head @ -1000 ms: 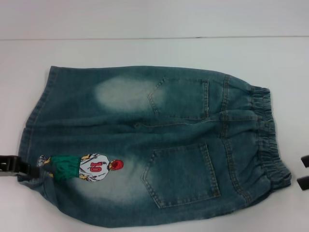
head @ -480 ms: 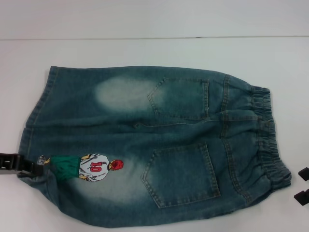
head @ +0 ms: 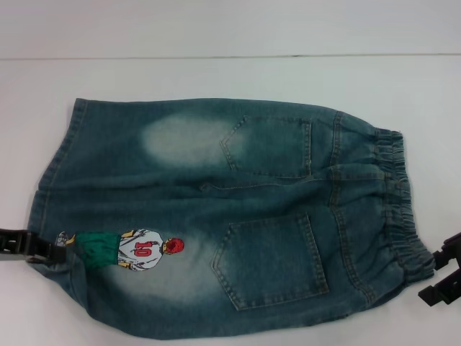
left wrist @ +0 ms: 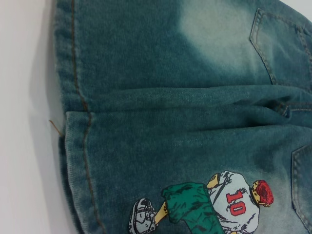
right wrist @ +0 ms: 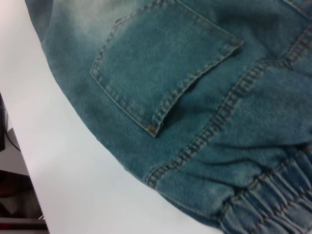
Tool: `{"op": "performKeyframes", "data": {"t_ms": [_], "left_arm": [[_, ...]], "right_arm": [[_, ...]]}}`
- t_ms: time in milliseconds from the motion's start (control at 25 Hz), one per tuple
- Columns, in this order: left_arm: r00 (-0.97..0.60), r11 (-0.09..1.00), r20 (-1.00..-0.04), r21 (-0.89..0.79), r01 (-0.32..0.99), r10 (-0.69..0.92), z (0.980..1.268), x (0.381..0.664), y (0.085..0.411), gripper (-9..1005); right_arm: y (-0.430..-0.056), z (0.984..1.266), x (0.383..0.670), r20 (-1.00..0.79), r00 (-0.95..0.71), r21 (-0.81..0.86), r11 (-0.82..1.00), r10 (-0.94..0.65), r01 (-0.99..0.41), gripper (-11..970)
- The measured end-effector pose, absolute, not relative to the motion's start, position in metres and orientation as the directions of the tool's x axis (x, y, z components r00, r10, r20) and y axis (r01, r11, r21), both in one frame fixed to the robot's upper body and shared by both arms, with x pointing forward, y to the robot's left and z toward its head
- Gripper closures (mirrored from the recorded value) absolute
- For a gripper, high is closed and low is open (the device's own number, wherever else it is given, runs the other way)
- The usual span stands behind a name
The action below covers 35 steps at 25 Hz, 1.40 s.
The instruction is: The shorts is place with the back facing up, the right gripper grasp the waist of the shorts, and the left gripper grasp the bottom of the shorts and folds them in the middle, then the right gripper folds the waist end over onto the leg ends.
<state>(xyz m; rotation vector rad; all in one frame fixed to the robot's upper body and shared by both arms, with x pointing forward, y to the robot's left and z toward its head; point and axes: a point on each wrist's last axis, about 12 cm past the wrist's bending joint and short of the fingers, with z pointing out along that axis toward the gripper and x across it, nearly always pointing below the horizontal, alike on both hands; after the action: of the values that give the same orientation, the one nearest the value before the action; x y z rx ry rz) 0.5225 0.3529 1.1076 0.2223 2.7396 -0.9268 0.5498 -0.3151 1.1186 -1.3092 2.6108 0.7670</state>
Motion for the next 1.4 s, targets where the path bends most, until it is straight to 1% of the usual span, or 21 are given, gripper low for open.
{"op": "performKeyframes", "data": {"t_ms": [160,600,720,920,1120,1240,1400], "left_arm": [[-0.96,0.789,-0.274,-0.575,0.216,0.064,1.107,0.522,0.354,975],[-0.959,0.782,-0.276,-0.584,0.217,0.061,1.106,0.521,0.353,975],[-0.959,0.78,-0.276,-0.587,0.217,0.06,1.106,0.52,0.353,975],[-0.956,0.774,-0.287,-0.592,0.223,0.056,1.109,0.522,0.352,975],[-0.95,0.765,-0.31,-0.605,0.222,0.031,1.112,0.523,0.355,975],[-0.942,0.757,-0.335,-0.618,0.211,-0.012,1.115,0.524,0.359,975],[-0.932,0.76,-0.358,-0.618,0.198,-0.048,1.116,0.526,0.364,975]], "right_arm": [[-0.309,1.115,0.551,-0.33,-0.606,0.373,0.489,-0.724,-0.788,118],[-0.305,1.112,0.552,-0.325,-0.595,0.358,0.487,-0.735,-0.797,322],[-0.306,1.111,0.551,-0.324,-0.599,0.36,0.49,-0.733,-0.794,545],[-0.307,1.111,0.551,-0.329,-0.603,0.36,0.493,-0.727,-0.792,783],[-0.312,1.113,0.55,-0.36,-0.62,0.362,0.508,-0.697,-0.782,916],[-0.32,1.115,0.549,-0.419,-0.637,0.367,0.521,-0.647,-0.771,916],[-0.333,1.117,0.545,-0.545,-0.661,0.404,0.529,-0.516,-0.746,916]]}}
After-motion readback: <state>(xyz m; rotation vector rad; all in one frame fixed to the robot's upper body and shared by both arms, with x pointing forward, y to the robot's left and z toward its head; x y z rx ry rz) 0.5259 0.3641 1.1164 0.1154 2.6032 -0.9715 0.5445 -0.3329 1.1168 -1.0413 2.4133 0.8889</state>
